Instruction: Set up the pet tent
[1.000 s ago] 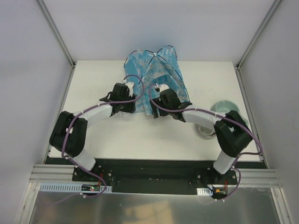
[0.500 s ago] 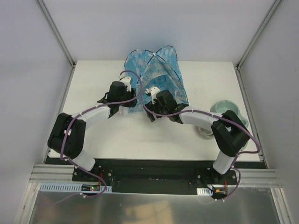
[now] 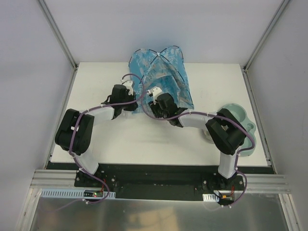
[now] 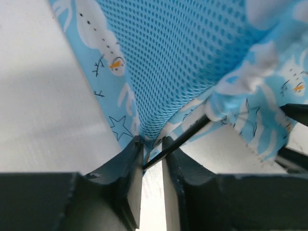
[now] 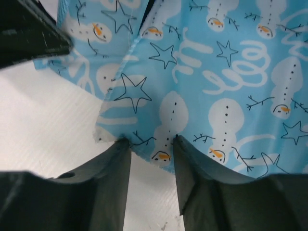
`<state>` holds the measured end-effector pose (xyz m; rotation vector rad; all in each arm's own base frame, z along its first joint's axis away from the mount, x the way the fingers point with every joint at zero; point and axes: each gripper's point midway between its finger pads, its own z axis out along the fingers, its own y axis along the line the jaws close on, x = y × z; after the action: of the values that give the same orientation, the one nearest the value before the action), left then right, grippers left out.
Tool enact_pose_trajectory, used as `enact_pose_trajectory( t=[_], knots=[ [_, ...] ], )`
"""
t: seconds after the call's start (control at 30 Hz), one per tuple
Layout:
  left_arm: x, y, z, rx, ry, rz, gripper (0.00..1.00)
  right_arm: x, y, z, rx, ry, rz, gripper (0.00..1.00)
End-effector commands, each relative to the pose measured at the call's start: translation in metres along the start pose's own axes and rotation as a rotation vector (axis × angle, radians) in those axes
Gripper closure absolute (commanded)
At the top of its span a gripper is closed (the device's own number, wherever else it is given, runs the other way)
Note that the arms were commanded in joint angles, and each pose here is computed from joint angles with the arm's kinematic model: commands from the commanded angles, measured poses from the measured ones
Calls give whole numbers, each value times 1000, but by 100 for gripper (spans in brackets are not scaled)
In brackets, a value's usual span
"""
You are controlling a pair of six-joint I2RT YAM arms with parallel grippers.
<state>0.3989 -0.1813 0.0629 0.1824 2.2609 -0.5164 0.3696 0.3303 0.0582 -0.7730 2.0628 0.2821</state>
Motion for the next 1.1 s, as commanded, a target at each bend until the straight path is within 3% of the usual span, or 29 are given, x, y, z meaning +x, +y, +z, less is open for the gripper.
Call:
enact_pose_trajectory(
  t=[0.0, 0.27, 0.6, 0.73, 0.87, 0.93, 1.07],
  knots=[
    [-20, -8, 3, 61, -40, -1, 84, -66, -22, -5, 80, -226, 147, 63],
    [-20, -7, 3, 75, -23, 1, 97, -95, -51, 1, 105, -337, 447, 90],
    [-20, -10, 3, 90, 4, 4, 99, -120, -59, 41, 24, -405, 690, 91],
    [-24, -10, 0, 84, 2, 4, 98, -115, -51, 36, -8, -388, 712, 79],
    [-29, -11, -3, 82, -6, 6, 98, -104, -55, 11, 15, -373, 714, 47],
    [-29, -11, -4, 75, -5, 8, 98, -102, -55, -6, 18, -370, 716, 38],
    [-29, -9, -6, 66, -6, 20, 98, -98, -52, -45, 3, -359, 731, 34]
  ],
)
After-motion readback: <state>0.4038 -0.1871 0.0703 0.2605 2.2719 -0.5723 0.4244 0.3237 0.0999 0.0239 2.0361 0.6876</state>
